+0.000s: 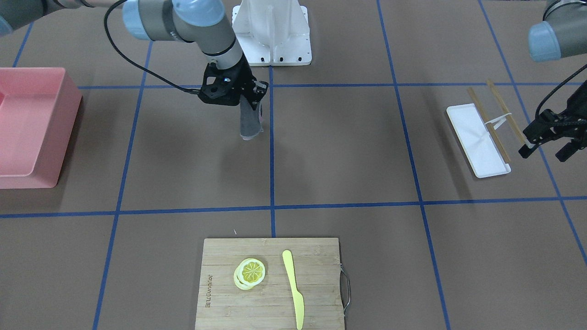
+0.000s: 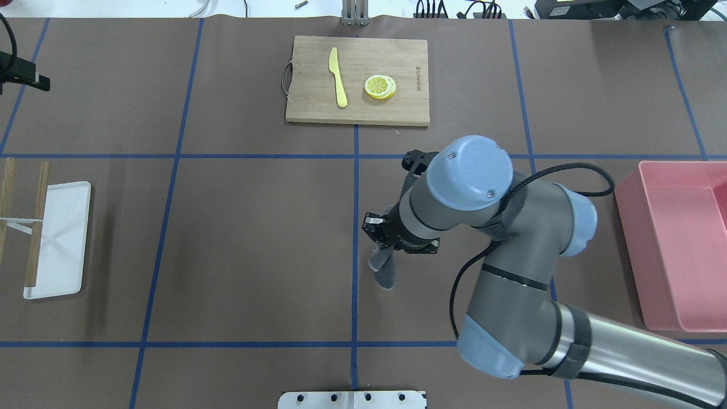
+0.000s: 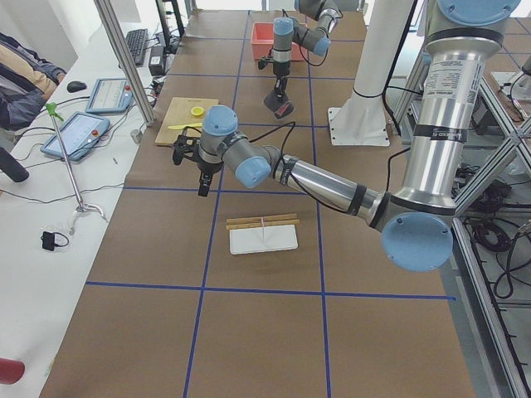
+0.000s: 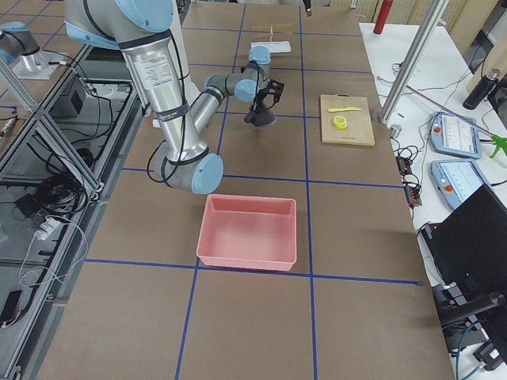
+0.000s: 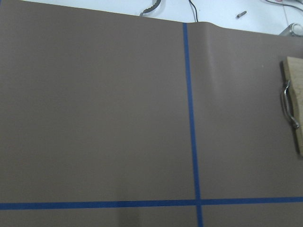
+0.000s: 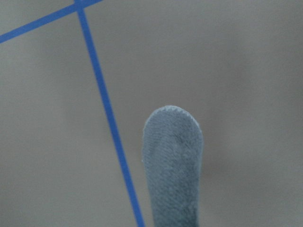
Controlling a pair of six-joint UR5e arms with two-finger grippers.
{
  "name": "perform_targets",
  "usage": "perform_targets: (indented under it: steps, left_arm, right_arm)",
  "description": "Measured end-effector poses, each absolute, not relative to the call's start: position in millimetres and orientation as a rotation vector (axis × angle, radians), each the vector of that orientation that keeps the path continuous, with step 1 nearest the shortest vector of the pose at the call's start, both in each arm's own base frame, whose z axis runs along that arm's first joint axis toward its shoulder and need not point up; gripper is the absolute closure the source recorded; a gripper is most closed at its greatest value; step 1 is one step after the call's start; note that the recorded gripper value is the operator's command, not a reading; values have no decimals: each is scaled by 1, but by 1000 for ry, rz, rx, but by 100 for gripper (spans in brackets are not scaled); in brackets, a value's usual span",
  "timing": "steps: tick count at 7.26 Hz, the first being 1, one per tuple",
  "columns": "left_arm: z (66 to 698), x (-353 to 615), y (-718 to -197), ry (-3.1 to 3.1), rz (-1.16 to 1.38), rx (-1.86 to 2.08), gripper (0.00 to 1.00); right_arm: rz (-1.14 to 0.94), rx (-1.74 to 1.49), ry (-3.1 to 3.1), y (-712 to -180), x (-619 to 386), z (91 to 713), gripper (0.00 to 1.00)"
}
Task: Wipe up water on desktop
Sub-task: 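Wipe the cloth back and forth over the table with the right gripper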
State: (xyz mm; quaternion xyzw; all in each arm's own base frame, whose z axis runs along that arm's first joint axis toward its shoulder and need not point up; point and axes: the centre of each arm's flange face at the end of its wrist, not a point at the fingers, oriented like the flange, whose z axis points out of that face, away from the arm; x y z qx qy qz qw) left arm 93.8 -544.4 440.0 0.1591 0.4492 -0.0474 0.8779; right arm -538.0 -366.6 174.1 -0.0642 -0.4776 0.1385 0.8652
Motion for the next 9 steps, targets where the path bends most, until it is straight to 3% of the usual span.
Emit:
perform_targets:
  steps: [2, 7, 9]
  left_arm:
    - [449, 90, -539, 930, -90, 327, 3]
    - [460, 70, -543, 891, -83, 320, 3]
    - [464, 58, -545, 866, -64, 322, 3]
  right_arm:
    - [315, -140, -965, -378, -535, 197, 100]
    - [177, -116, -819, -386, -350, 374, 100]
    - [155, -117, -819, -385, -365, 370, 100]
